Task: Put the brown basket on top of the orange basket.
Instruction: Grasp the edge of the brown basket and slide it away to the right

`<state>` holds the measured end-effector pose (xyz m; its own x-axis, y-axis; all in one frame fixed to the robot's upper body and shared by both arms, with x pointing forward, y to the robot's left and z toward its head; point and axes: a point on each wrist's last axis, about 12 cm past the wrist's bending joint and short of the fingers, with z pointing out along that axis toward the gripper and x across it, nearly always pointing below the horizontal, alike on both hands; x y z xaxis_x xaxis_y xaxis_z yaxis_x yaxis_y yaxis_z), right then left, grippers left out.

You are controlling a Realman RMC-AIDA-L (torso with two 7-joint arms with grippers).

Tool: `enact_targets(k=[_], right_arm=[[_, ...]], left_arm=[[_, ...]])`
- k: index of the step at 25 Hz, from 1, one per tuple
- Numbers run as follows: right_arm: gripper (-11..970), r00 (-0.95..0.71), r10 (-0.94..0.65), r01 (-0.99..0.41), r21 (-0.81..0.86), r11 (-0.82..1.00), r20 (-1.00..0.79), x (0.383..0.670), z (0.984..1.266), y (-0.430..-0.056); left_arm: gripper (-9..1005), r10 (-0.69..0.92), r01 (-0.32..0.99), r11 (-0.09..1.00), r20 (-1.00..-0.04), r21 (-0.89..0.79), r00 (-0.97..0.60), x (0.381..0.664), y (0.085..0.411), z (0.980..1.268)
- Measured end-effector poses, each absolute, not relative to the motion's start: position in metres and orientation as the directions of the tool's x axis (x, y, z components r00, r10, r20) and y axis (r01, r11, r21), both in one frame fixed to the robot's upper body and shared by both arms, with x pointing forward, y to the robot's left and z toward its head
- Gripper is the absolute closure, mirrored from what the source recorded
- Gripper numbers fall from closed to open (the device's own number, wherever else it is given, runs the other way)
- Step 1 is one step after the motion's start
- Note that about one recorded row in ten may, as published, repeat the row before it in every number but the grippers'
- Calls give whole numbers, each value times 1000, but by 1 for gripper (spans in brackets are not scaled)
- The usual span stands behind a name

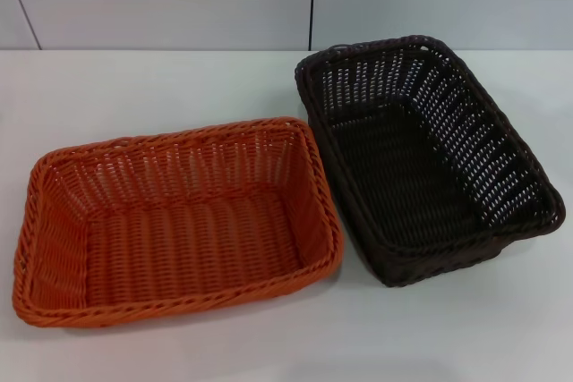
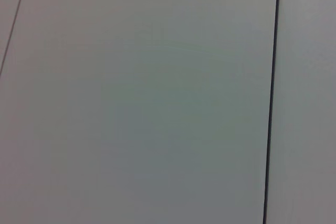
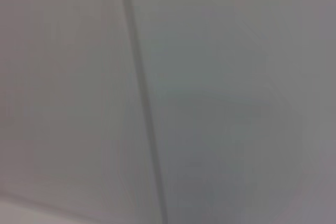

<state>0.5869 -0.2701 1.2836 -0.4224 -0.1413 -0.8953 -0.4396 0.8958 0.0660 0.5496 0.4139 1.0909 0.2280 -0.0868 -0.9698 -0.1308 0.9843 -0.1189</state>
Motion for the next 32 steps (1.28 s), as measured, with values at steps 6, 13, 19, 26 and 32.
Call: enact_targets(k=[6,13,19,26,32], right_arm=[[323,-463,-332,-585,2,811,-822,579,1287,-253],[323,-384,-577,-754,-116,646,-721,566,1287,-238],[323,-224,-788,-880,-228,416,-573,549,1278,-220],[322,-42,-912,-920,-339,194,-408,526,1270,-207],[322,-6,-950,-923,-364,126,-313,526,1264,-212]], left_arm=[[234,-88,-133,984,-969,-121,232,551,414,1092],[234,-92,-131,984,-967,-125,236,553,412,1093],[234,-124,-145,976,-961,-163,246,554,410,1091],[234,-164,-179,961,-954,-212,252,550,412,1085],[234,-175,-191,955,-950,-227,258,548,413,1084]])
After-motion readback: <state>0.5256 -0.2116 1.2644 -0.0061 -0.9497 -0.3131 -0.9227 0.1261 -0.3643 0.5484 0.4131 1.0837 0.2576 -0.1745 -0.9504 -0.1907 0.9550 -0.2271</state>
